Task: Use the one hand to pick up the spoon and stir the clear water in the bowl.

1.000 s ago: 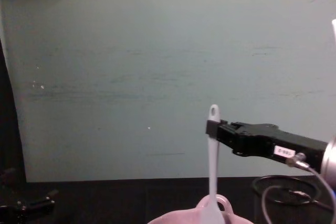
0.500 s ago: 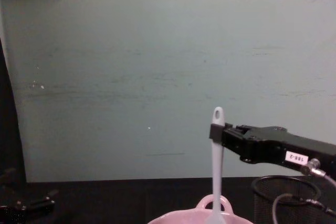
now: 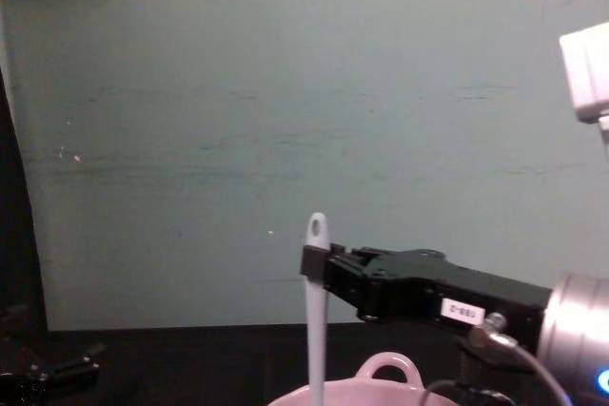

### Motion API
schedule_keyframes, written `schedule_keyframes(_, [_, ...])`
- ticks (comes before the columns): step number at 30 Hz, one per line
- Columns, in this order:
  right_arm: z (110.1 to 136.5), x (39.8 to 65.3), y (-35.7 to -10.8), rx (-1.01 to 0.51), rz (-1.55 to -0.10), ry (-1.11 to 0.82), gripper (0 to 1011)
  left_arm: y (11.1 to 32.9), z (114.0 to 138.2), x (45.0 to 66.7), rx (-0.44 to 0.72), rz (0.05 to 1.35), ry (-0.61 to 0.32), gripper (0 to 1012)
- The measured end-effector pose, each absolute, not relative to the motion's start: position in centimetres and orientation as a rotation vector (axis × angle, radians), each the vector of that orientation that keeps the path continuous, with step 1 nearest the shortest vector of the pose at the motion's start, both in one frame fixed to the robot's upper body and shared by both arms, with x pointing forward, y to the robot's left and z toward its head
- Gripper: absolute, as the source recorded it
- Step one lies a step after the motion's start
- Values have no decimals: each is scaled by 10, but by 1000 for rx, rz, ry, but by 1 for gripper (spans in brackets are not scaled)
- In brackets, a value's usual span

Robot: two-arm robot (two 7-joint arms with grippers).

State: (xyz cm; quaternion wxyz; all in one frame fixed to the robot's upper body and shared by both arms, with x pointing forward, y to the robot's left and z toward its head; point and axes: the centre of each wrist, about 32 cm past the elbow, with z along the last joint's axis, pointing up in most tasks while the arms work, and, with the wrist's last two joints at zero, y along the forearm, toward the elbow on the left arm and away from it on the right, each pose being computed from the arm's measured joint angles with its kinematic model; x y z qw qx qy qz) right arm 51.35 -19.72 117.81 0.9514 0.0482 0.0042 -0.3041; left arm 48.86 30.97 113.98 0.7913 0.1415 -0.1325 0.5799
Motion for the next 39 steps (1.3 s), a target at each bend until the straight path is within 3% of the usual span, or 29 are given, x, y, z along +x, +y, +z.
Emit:
schedule_keyframes(11, [1178, 535, -182, 106, -613, 2, 116, 310, 1140, 489, 304, 1248, -285, 1005])
schedule_keyframes(19, [1179, 544, -199, 98, -688, -19, 116, 310, 1140, 489, 304, 1248, -285, 1005])
schedule_keyframes(31, [1182, 527, -230, 85, -759, -36, 117, 310, 1140, 489, 305, 1248, -285, 1005])
schedule_keyframes(39, [1181, 511, -219, 85, -706, -26, 116, 310, 1140, 489, 304, 1248, -285, 1005])
